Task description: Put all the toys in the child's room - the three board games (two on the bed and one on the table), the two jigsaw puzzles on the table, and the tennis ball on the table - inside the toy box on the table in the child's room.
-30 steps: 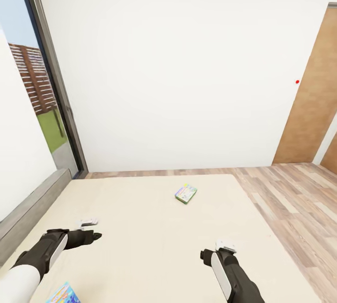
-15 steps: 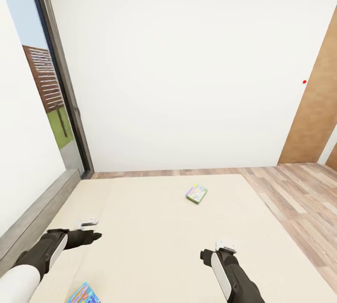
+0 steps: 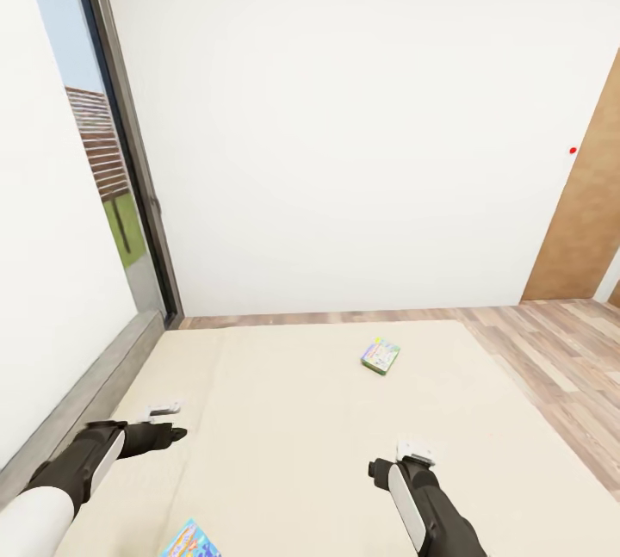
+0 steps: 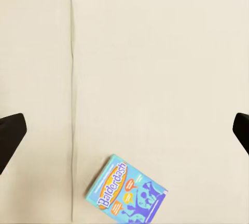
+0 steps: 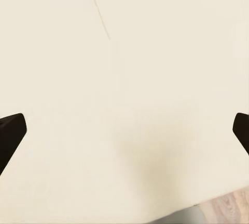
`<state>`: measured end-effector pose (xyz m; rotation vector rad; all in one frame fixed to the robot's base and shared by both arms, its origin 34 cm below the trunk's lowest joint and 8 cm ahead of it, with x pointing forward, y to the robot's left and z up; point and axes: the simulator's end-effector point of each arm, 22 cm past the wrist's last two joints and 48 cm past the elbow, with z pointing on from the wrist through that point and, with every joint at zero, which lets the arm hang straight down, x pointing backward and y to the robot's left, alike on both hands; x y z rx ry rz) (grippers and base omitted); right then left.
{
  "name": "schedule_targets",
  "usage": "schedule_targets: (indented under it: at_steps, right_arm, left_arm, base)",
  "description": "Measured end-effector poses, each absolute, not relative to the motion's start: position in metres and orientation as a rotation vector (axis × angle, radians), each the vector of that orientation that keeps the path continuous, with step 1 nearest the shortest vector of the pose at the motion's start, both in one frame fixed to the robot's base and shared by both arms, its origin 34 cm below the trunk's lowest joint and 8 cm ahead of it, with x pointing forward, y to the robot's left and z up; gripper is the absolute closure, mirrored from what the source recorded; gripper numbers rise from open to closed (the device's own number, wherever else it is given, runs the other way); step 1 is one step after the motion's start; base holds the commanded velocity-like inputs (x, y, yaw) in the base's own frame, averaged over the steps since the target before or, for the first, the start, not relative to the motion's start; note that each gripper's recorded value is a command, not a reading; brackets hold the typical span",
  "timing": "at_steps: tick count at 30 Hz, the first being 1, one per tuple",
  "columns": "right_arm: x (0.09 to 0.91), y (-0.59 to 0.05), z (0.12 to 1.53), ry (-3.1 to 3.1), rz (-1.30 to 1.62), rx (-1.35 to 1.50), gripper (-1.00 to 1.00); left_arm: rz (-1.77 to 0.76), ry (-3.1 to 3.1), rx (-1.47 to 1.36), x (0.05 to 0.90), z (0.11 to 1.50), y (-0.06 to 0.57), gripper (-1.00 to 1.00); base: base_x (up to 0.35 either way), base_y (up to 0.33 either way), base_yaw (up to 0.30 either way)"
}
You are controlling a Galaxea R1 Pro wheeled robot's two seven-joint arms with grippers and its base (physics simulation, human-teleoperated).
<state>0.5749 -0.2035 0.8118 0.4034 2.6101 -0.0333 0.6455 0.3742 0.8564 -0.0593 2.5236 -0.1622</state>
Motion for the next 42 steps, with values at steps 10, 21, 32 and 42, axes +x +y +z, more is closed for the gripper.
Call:
schedule_targets:
  at_steps: [10, 21, 32, 42]
  right_arm:
    - [0.575, -0.204, 0.812, 2.611, -0.033, 0.406, -1.0]
    - [0.584, -0.198, 0.827, 2.6, -0.031, 0.356, -1.0]
    - [0.598, -0.193, 0.88, 2.612, 0.014, 0.28, -1.0]
    - [0.591, -0.183, 0.962, 2.477, 0.06, 0.188, -1.0]
  left_arm:
    - [-0.166, 2.529, -0.06, 0.645, 0.855, 0.372, -1.0]
    - [-0.042, 2.608, -0.127, 0.626, 0.835, 0.391, -1.0]
    - [0.036, 2.746, -0.191, 0.576, 0.787, 0.396, -1.0]
    - [0.034, 2.764, -0.182, 0.548, 0.758, 0.391, -1.0]
  base:
    - [0.0, 0.133, 0.0]
    - [0.0, 0.001, 0.0]
    - [0.0, 0.0, 0.0]
    - [0.0, 0.0, 0.0]
